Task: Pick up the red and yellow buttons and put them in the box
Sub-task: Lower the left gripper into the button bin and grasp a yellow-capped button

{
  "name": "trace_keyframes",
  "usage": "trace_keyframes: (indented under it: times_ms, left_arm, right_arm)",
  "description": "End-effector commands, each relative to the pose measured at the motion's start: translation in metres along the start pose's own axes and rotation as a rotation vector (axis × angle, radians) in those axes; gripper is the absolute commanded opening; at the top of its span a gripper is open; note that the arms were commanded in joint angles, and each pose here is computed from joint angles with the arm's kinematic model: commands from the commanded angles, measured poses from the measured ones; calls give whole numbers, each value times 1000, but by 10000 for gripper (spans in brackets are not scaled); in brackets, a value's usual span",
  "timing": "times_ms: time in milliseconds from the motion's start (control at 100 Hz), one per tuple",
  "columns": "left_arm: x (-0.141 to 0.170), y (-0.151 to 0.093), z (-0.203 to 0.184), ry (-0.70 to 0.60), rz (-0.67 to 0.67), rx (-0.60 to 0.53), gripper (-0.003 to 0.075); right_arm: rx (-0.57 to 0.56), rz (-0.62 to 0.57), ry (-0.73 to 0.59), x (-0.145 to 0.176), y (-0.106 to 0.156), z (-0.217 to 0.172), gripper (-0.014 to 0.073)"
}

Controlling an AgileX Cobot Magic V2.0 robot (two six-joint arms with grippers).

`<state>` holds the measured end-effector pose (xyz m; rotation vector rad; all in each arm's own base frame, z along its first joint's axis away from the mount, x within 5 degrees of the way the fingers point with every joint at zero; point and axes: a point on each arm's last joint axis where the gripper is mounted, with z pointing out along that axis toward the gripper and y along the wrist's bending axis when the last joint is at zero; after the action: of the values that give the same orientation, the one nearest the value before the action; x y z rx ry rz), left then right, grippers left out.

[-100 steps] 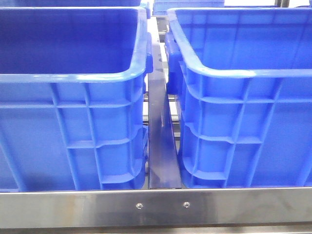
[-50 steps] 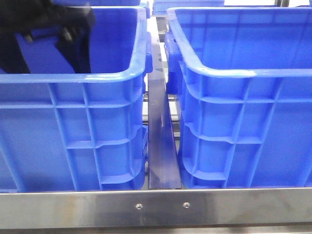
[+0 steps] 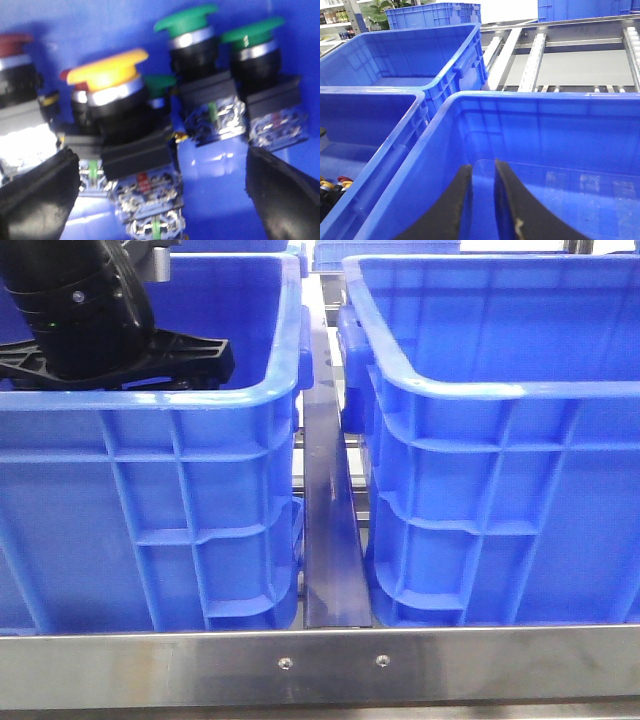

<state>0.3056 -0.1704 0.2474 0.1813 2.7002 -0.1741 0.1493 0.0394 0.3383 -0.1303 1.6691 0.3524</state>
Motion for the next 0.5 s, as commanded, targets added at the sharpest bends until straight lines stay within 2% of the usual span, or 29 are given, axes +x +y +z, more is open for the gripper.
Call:
trace_keyframes:
  times_ms: [0, 170, 240, 310, 490]
  left_arm:
    - [-12, -3, -20, -99, -13, 38, 542]
    - [-12, 1, -20, -88, -24, 30, 232]
    - [-12, 1, -20, -87, -24, 30, 141]
    - [-12, 1, -20, -87, -24, 30, 93]
    - [-13, 1, -24, -99, -23, 33, 87]
  right_arm:
    - [11, -8, -39, -10, 0, -3, 145]
    - [2, -8, -35, -10, 1, -3, 145]
    - [-6, -9, -31, -9, 2, -3, 145]
    - [-11, -9, -28, -9, 2, -3, 145]
    - [-11, -9, -28, -9, 2, -3, 145]
